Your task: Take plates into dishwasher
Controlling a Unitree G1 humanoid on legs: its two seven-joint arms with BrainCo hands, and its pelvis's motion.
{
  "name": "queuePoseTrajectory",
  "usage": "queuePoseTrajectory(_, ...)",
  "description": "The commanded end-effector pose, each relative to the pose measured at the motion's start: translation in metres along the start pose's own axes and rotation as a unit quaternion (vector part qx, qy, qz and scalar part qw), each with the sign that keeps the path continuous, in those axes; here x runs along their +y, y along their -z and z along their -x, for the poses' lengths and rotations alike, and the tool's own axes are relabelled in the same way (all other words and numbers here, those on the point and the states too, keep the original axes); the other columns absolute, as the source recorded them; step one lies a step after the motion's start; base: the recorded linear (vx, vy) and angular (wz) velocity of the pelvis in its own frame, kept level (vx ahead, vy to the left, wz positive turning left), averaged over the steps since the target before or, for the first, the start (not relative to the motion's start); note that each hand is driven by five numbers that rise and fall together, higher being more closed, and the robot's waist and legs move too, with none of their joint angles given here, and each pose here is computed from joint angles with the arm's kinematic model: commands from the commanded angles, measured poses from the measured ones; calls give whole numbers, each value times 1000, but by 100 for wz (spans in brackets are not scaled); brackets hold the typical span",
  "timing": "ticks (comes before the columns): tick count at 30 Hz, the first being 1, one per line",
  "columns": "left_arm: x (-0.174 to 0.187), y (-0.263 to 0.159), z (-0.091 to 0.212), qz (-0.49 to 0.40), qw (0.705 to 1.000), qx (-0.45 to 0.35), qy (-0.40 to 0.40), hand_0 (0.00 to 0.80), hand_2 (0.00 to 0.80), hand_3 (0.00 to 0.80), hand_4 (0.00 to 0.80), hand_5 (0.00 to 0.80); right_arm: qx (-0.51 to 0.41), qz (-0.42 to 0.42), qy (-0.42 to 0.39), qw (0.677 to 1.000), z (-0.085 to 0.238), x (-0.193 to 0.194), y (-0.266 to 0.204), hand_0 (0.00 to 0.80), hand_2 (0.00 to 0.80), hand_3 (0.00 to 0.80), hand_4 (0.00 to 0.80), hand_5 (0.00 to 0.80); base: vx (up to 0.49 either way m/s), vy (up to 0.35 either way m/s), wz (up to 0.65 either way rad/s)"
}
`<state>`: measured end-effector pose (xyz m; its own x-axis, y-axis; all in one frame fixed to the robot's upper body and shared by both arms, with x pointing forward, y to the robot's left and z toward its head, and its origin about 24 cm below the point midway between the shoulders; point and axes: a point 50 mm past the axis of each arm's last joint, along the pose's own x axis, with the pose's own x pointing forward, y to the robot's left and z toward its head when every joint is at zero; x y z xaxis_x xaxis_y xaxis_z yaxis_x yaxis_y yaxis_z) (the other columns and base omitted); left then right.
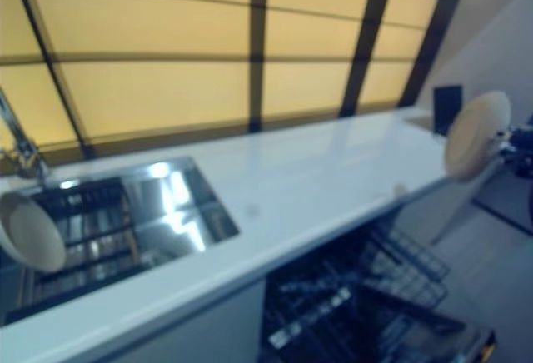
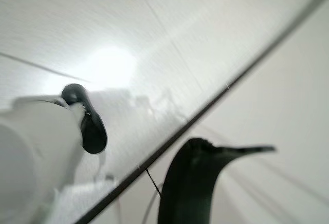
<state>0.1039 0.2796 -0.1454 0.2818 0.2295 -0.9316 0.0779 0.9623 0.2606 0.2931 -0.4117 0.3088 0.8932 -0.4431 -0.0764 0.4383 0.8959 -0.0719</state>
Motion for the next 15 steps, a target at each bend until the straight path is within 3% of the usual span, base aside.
queuePoseTrajectory(1, 4, -9, 0, 1, 1000, -12, 0, 0, 0, 0, 0, 0, -33, 31, 12, 999, 15, -23, -18, 800, 800, 800, 800, 800, -92, 233, -2)
queuePoseTrajectory(7, 11, -23, 0, -13, 999, -25, -17, 0, 0, 0, 0, 0, -26, 36, 32, 999, 13, -25, -1, 800, 800, 800, 800, 800, -164, 129, 10)
queuePoseTrajectory(15, 13, -9, 1, 7, 1000, -14, -13, 0, 0, 0, 0, 0, 14, 96, -25, 995, 9, -23, 14, 800, 800, 800, 800, 800, -73, 92, -12)
